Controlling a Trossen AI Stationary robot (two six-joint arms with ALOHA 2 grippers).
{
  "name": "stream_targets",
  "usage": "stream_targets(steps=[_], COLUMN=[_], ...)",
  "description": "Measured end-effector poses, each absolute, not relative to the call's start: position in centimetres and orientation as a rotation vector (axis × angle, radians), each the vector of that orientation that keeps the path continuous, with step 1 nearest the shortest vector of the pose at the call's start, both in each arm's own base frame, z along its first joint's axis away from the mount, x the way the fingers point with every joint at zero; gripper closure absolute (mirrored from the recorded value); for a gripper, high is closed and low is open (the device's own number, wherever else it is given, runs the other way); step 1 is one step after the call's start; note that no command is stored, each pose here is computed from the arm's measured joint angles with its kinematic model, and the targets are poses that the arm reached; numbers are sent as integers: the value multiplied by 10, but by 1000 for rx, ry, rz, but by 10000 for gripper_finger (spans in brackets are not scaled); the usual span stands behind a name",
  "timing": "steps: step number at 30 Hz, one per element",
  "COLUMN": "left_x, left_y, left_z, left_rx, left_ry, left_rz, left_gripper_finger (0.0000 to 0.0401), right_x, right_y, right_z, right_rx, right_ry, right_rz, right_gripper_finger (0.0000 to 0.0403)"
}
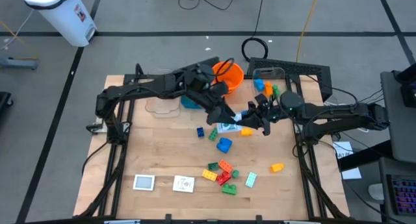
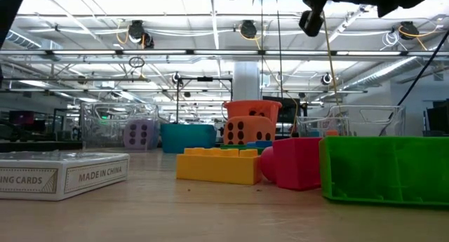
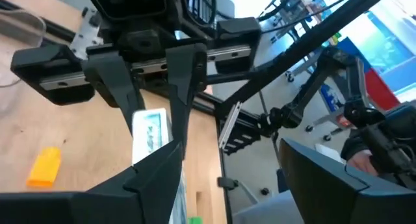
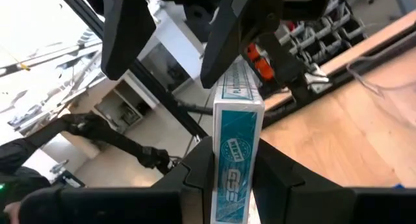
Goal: Pick & Place Toys
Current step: Put the blue deck of cards into the blue bin
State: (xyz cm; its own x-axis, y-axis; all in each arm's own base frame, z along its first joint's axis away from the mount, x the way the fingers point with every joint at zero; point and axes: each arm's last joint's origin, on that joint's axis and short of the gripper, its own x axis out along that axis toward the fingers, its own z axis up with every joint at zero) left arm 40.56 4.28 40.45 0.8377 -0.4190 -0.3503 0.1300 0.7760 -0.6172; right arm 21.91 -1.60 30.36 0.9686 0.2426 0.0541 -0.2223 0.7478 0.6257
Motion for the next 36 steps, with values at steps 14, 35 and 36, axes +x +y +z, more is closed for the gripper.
stream_targets(steps=[14,35,36], left_x=[407,401,401], left_y=[68,65,64], left_z=[399,390,390], left_rx=[-576,-565,-565], left_ry=[474,586,588], left_rz=[-234,-289,-292], left_gripper_finger=[188,241,242], right_x=[219,220,220], right_y=[-11,-16,-17], right_z=[298,301,301], right_rx=[687,627,627], right_ry=[110,34,32], right_rz=[290,186,180], right_gripper_finger=[338,338,338])
